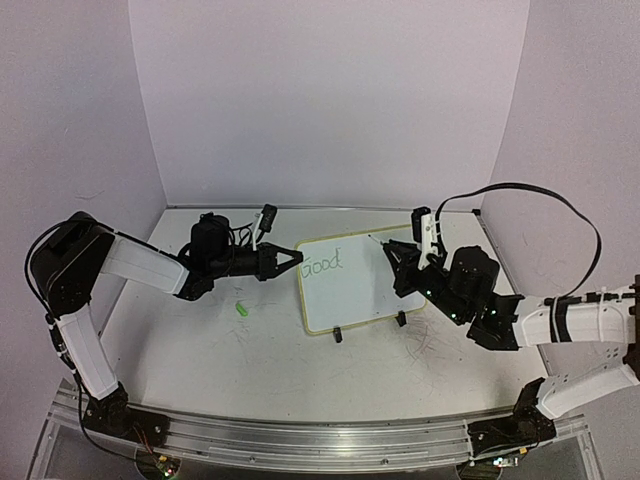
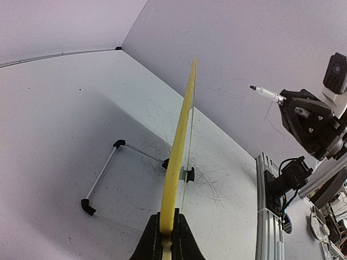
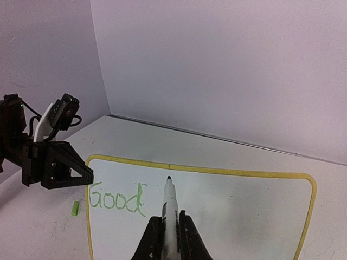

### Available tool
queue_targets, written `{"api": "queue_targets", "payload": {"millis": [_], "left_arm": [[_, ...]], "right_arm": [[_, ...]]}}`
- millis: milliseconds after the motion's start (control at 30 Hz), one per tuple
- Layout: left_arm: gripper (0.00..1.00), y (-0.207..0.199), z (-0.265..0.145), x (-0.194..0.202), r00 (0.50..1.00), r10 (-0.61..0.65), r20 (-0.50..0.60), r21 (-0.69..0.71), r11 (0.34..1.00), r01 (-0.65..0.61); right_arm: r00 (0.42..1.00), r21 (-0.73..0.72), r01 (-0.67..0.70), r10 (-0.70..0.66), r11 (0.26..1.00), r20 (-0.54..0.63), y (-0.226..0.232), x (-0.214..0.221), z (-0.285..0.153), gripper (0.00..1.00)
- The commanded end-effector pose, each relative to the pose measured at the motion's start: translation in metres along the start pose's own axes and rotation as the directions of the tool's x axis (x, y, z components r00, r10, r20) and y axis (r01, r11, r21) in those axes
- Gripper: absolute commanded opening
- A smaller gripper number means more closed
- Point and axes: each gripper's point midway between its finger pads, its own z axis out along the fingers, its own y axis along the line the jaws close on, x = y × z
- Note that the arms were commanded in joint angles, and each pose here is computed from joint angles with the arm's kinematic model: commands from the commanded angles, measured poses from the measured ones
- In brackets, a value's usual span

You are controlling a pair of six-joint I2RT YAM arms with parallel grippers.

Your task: Write a sentence on the whiteboard

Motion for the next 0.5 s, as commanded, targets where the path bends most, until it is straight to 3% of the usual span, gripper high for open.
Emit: {"api": "queue_targets", "payload": {"millis": [0, 200, 467], "left_arm": [[0.00, -0.004, -0.003, -0.021, 0.998, 0.055, 0.043, -0.025, 0.998, -0.054], [0.00, -0.003, -0.005, -0.019, 0.998, 0.053, 0.041, -0.035, 0.998, -0.051], [0.00, -0.002, -0.003, -0.019, 0.998, 0.049, 0.038, -0.035, 0.998, -0.048]], "right_arm": [[0.999, 0.020, 0.024, -0.025, 0.999, 0.027, -0.003, -0.004, 0.001, 0.00], [0.998, 0.030, 0.027, -0.026, 0.999, -0.054, -0.004, 0.015, 0.007, 0.00], [0.991, -0.088, 0.042, -0.052, 0.995, -0.123, 0.019, 0.036, 0.009, 0.00]]}}
